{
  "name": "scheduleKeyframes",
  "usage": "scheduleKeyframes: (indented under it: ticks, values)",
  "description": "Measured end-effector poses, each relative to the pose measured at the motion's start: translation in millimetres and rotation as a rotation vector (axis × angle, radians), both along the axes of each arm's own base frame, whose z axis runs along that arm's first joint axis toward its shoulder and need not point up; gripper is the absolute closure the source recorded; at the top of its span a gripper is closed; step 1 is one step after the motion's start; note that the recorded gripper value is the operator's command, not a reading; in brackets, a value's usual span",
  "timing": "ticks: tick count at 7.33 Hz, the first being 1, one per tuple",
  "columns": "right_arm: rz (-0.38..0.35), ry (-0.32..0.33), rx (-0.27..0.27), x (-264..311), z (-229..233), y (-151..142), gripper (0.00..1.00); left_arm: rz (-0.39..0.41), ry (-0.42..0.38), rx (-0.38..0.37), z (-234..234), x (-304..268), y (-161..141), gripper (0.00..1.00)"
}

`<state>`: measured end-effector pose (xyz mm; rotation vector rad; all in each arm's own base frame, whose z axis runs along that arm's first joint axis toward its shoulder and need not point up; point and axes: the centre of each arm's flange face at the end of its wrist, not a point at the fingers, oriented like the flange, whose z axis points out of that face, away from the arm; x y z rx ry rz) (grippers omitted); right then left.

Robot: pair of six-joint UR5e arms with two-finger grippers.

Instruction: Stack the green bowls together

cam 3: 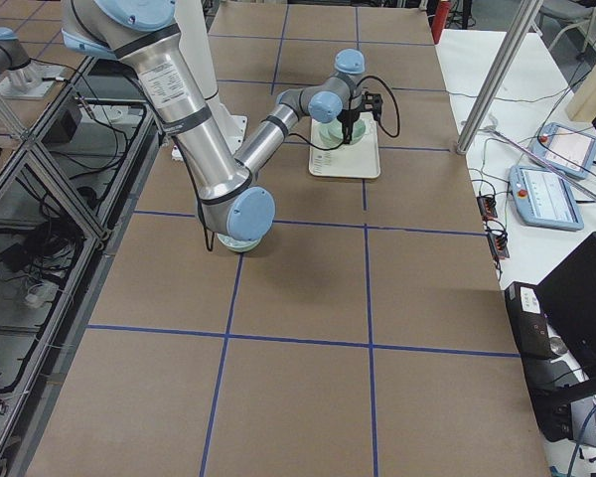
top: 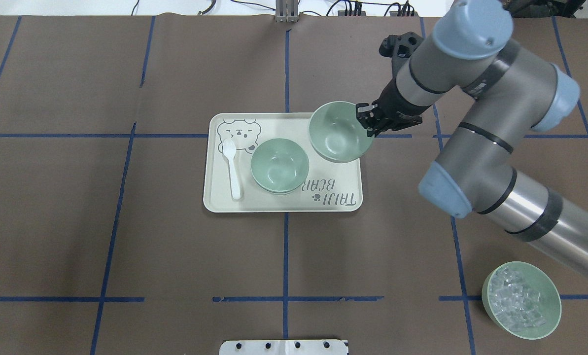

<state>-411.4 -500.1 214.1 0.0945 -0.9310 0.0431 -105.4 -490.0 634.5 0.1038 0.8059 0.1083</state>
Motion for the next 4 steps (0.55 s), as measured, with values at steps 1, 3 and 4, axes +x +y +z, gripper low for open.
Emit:
scheduleKeyframes:
  ticks: [1, 3, 4]
  values:
    - [0.009, 0.011, 0.000, -38.6, -28.0, 15.9, 1.00, 0.000, 0.007, 0.008, -3.7, 0.5, -0.6, 0.00]
    - [0.031, 0.052, 0.000, -106.5, -53.6, 35.9, 1.00, 0.000, 0.011, 0.016, -7.7, 0.8, -1.1, 0.00]
    - [0.032, 0.070, -0.001, -121.2, -51.5, 40.0, 1.00, 0.000, 0.011, 0.017, -8.0, 0.8, -1.2, 0.00]
